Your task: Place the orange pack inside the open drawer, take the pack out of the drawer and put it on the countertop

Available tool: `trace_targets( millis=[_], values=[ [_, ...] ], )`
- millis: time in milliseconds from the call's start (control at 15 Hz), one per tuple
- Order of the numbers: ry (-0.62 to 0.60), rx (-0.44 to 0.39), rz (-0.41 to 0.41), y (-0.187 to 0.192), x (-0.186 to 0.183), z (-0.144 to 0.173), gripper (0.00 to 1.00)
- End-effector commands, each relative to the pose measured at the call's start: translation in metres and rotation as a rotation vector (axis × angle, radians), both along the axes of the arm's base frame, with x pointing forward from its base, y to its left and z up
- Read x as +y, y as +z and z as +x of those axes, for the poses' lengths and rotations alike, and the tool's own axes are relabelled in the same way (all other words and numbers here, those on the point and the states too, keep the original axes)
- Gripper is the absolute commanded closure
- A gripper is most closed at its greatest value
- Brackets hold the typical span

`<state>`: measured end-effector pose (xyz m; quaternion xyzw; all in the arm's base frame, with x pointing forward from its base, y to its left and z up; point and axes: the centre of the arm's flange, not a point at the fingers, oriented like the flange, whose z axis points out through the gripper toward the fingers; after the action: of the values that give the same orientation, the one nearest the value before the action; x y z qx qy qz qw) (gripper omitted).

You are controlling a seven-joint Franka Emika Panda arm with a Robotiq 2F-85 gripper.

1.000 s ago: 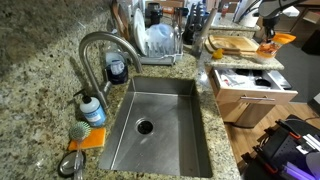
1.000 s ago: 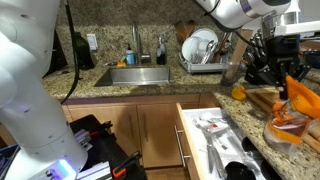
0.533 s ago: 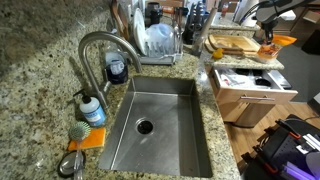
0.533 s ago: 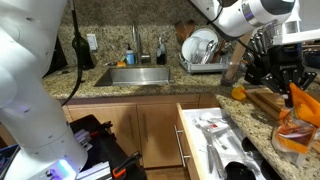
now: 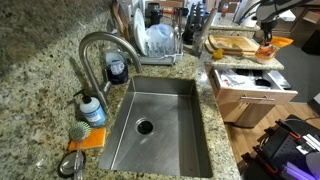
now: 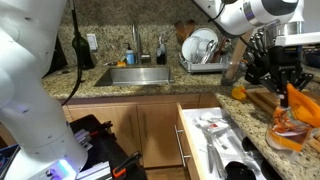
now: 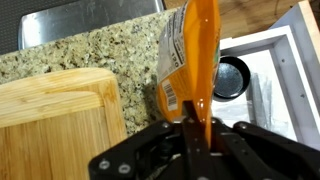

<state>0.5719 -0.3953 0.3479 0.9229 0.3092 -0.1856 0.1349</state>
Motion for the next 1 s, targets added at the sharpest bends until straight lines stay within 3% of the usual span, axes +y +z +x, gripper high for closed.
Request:
trace_targets(
  millis=[0, 133, 533, 733, 933],
  values=[
    [-0.009, -0.015, 0.061, 0.007, -0.016, -0.009, 0.74],
    [-0.015, -0.017, 0.065, 0.011, -0.022, -0.013, 0.68],
    [-0.018, -0.034, 0.051, 0.029, -0.028, -0.02, 0.23],
    [-0.021, -0.072, 0.03, 0.056, -0.033, -0.028, 0.04],
    [0.145, -0.07, 0.082, 0.112, -0.033, -0.049, 0.0]
  ],
)
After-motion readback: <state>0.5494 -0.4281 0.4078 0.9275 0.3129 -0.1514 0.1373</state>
